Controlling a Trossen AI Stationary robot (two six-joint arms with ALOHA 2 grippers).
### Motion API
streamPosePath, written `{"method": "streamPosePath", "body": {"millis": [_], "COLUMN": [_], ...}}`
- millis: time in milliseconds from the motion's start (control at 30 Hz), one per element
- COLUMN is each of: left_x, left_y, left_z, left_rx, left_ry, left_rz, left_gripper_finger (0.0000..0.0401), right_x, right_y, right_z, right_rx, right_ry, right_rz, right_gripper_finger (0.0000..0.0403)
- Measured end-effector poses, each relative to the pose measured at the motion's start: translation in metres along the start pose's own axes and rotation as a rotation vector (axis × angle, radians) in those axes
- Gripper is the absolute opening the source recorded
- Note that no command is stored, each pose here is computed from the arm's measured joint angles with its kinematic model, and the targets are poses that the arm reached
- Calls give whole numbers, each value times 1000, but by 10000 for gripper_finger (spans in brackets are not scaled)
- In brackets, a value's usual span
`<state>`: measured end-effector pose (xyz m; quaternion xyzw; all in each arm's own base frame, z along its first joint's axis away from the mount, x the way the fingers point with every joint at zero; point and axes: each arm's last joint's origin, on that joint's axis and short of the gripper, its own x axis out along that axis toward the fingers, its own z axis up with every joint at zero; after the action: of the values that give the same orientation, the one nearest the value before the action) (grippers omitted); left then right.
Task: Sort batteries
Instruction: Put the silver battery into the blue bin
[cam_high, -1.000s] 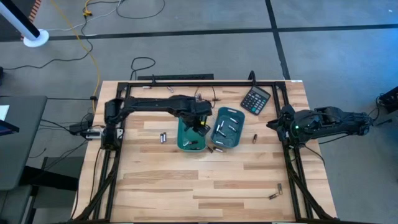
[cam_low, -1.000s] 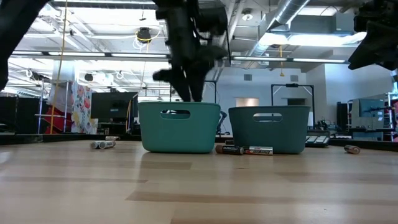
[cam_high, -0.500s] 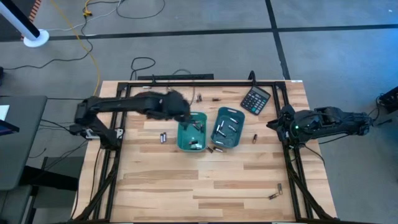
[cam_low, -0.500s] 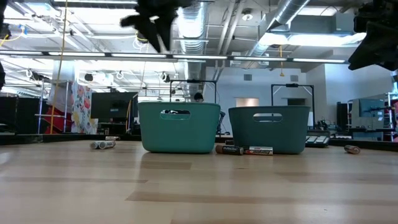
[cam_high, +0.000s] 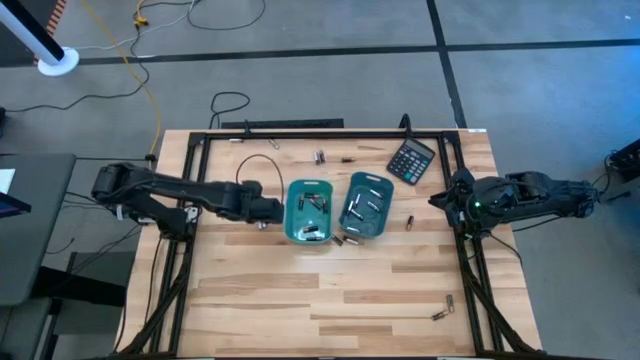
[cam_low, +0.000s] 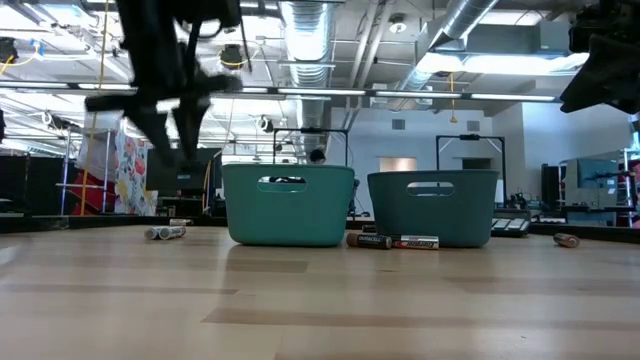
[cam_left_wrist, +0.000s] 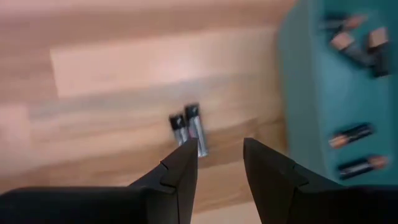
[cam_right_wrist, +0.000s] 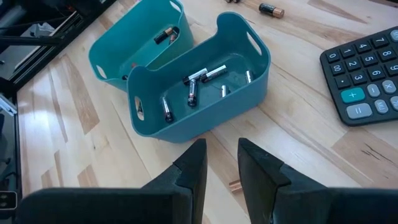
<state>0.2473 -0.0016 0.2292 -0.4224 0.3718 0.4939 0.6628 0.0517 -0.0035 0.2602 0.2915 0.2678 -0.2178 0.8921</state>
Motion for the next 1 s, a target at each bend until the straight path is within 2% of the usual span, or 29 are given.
{"method": "streamPosePath", "body": {"millis": [267,433,533,1000], "left_x": [43,58,64,68], "left_y": [27,29,31,40], "left_z": [-15,-21,-23,-26], "left_rx": [-79,-102,-128,-129], "left_ry": [131,148,147,161], "left_rz": [48,-48,-68,-19], "left_gripper_finger": [126,126,126,126], "right_x": [0,0,0,0], "right_y": [0,0,0,0], "right_z": [0,0,0,0], "right_rx": [1,1,1,-8], "right_ry": [0,0,0,0], "right_rz": [0,0,0,0], "right_gripper_finger": [108,108,108,108]}}
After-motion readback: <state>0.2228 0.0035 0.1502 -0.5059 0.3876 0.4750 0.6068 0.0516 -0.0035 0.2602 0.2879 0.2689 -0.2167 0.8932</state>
